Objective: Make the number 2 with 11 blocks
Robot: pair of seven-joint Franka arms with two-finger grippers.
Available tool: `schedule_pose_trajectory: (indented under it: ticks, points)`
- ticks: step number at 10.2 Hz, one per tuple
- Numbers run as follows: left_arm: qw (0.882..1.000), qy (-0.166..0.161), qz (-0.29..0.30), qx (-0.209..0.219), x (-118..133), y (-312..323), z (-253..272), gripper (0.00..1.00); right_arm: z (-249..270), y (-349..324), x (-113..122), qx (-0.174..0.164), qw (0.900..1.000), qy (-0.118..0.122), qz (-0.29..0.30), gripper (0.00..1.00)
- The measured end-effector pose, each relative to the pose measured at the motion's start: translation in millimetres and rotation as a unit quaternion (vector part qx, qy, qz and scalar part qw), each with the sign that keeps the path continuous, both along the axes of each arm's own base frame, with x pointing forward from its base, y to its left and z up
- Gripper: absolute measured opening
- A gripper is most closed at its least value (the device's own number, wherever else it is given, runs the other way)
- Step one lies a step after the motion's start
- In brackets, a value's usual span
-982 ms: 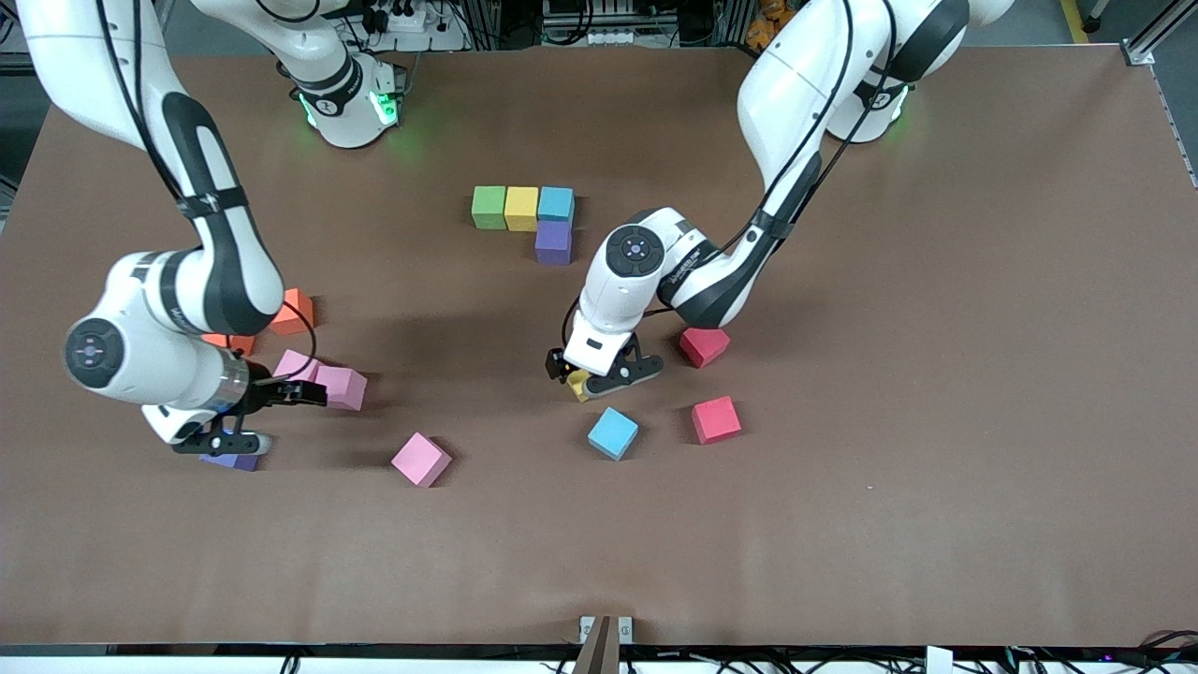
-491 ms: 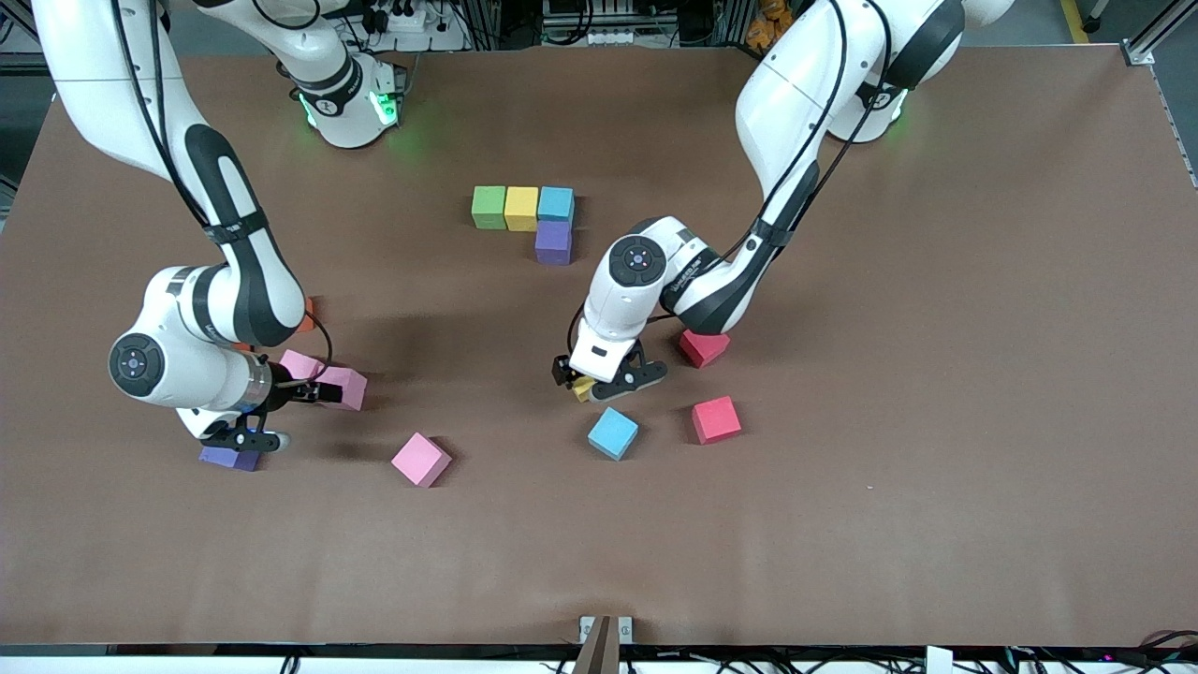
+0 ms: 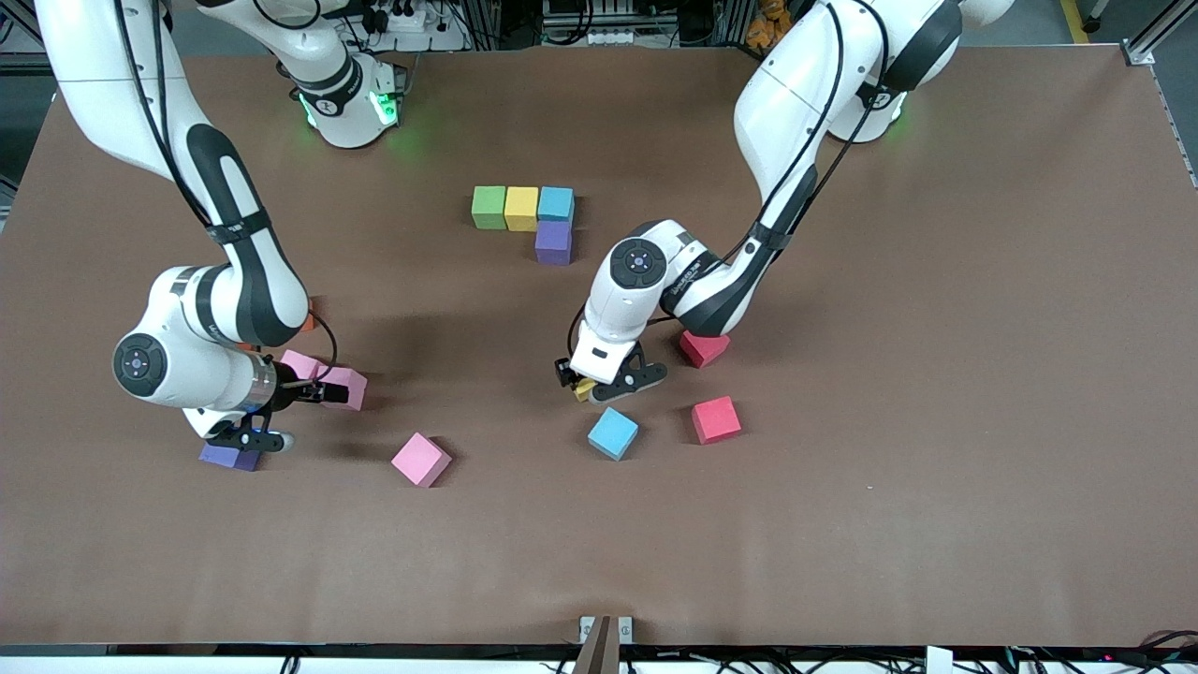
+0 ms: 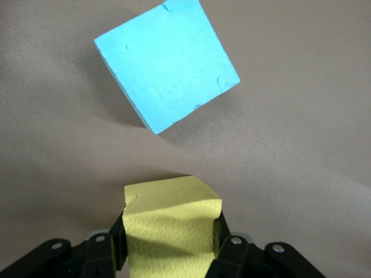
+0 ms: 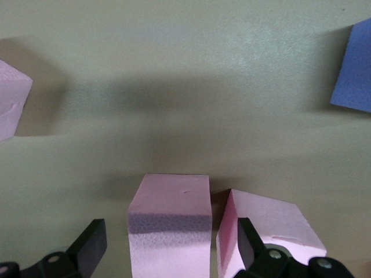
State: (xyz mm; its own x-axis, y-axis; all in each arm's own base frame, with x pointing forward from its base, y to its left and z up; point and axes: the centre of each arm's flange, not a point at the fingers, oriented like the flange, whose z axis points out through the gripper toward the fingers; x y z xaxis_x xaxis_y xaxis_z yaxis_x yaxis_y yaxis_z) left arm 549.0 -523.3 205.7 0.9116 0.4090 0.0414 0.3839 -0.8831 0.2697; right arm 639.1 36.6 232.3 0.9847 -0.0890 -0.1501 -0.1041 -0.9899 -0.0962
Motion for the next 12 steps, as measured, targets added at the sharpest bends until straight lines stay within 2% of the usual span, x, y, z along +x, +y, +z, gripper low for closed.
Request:
schedule_pose_trajectory:
  ticks: [3,7,10,12]
  points:
    - [1.0,0.0,-0.009,-0.006,-10.1,-11.5,1.3,0.56,-11.2,17.3,-3.0,-0.001,1.0,0.008,0.013,1.0]
    - [0.999,0.013,-0.049,-0.021,-64.8,-62.7,5.9,0.56,-18.2,16.1,-4.1,-0.002,1.0,0.014,0.012,1.0]
    - [0.99,0.037,-0.135,0.004,-95.5,-79.5,2.2,0.56,-20.0,14.0,-4.6,-0.002,1.0,0.016,0.011,1.0]
    - [0.978,0.04,-0.203,0.024,-97.9,-78.6,3.2,0.56,-20.6,14.4,-5.0,-0.001,1.0,0.016,0.018,1.0]
